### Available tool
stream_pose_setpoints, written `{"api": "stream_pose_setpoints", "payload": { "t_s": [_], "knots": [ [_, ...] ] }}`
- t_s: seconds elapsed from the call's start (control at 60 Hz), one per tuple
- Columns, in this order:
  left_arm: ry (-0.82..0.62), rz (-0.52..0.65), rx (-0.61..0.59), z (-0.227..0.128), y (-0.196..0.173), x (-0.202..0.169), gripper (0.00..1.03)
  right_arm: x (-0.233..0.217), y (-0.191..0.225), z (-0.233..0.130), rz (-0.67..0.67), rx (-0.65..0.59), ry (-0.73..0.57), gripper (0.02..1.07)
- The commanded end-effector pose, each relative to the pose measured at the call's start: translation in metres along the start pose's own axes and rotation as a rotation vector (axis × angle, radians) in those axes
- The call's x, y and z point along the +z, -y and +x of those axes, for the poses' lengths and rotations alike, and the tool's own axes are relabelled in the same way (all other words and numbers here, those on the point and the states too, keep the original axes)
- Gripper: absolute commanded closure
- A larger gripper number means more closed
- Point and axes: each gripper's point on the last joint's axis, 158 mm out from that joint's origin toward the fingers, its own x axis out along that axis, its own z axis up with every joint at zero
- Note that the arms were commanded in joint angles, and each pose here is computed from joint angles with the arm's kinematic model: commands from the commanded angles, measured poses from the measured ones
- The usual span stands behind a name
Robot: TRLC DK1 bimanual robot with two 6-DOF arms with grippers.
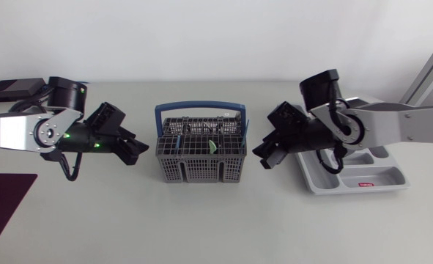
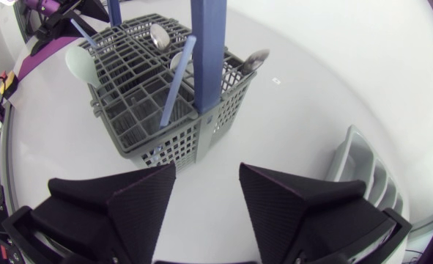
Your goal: Unload the cutlery basket into the drawer organizer.
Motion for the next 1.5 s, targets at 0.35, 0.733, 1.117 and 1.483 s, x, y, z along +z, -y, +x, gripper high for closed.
{"api": "stream_pose_setpoints", "payload": {
  "t_s": [0.35, 0.733, 1.117, 1.483],
  "knots": [
    [0.055, 0.041, 0.006, -0.046, 0.017, 0.002, 0.07, 0.047, -0.023, -0.044, 0.198, 0.049, 0.070, 0.23],
    [0.056, 0.057, -0.017, -0.047, 0.032, 0.003, 0.07, 0.056, -0.011, -0.023, 0.398, 0.000, 0.038, 0.30],
    [0.055, 0.054, -0.023, -0.047, 0.035, 0.003, 0.07, 0.062, -0.016, -0.012, 0.417, -0.009, 0.025, 0.48],
    [0.083, 0.079, -0.032, -0.054, 0.047, 0.011, 0.07, 0.055, -0.022, 0.003, 0.422, -0.008, -0.003, 0.67]
  ]
}}
